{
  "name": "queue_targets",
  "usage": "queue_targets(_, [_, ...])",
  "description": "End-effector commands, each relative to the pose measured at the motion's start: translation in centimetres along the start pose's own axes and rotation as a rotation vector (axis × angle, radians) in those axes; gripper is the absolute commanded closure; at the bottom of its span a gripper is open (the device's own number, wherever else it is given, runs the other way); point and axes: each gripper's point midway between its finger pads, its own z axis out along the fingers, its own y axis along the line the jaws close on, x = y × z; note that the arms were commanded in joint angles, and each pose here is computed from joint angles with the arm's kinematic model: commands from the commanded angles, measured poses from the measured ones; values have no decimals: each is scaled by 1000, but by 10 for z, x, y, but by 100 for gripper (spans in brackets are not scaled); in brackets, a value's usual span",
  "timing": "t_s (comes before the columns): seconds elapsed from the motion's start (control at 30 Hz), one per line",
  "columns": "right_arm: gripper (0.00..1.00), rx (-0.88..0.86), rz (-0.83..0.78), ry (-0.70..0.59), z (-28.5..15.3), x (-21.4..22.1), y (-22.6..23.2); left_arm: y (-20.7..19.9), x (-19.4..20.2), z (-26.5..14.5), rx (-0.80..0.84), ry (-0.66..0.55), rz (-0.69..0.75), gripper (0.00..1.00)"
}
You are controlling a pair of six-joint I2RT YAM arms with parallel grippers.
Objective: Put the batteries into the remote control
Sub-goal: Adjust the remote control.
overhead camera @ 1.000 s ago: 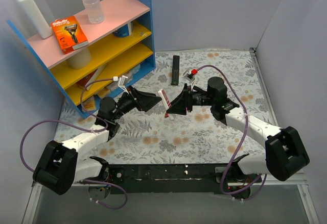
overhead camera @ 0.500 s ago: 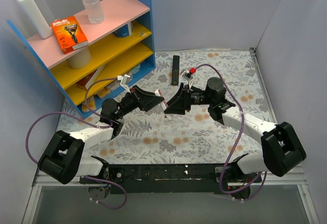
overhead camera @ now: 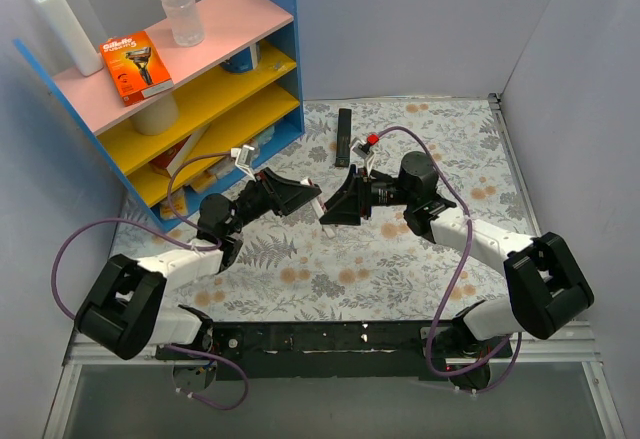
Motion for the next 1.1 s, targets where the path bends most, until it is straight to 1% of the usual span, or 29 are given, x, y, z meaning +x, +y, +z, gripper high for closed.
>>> queue_targets(0.0, [46, -27, -77, -17, 2, -11, 7, -14, -20, 2, -18, -91, -5, 83])
queue_targets(0.03, [39, -14, -104, -17, 2, -11, 5, -2, -20, 2, -86, -92, -31, 86])
queue_targets(0.07, [28, 28, -94, -13, 0, -9, 0, 1, -23, 2, -121, -105, -30, 90])
queue_targets(0.1, [24, 47, -116, -15, 0, -14, 0, 11, -33, 1, -185, -153, -17, 96])
queue_targets(0.13, [22, 73, -187, -14, 0, -16, -4, 17, -35, 0, -260, -153, -32, 99])
queue_targets(0.17, [17, 150, -172, -10, -4, -16, -11, 23, -38, -1, -311, -163, -37, 100])
queue_targets(0.2, [17, 192, -196, -13, -6, -18, -14, 33, -47, -4, -383, -209, -34, 100])
queue_targets(0.23, [16, 230, -226, -14, -7, -21, -16, 52, -39, -12, -500, -180, -73, 100])
queue_targets(0.27, [16, 307, -283, -47, -12, -30, -21, 51, -47, -9, -529, -189, -74, 100])
queue_targets(0.33, [16, 369, -302, -48, -17, -25, -26, 67, -42, -17, -631, -175, -104, 100])
queue_targets(0.37, [16, 412, -331, -71, -21, -31, -27, 68, -42, -16, -643, -175, -118, 100])
queue_targets(0.47, [16, 468, -354, -79, -20, -28, -30, 72, -39, -18, -663, -180, -166, 100])
queue_targets(0.53, [17, 478, -377, -90, -16, -27, -27, 71, -39, -16, -666, -182, -184, 100])
queue_targets(0.57, [19, 516, -379, -103, -18, -25, -33, 72, -38, -15, -670, -176, -192, 100])
queue_targets(0.7, [26, 528, -401, -134, -10, -24, -34, 70, -39, -14, -680, -176, -199, 100])
queue_targets(1.03, [35, 546, -415, -98, 14, -10, -44, 74, -40, -20, -713, -209, -217, 100])
queue_targets(1.07, [38, 559, -411, -98, 14, -9, -47, 73, -41, -21, -713, -212, -216, 100])
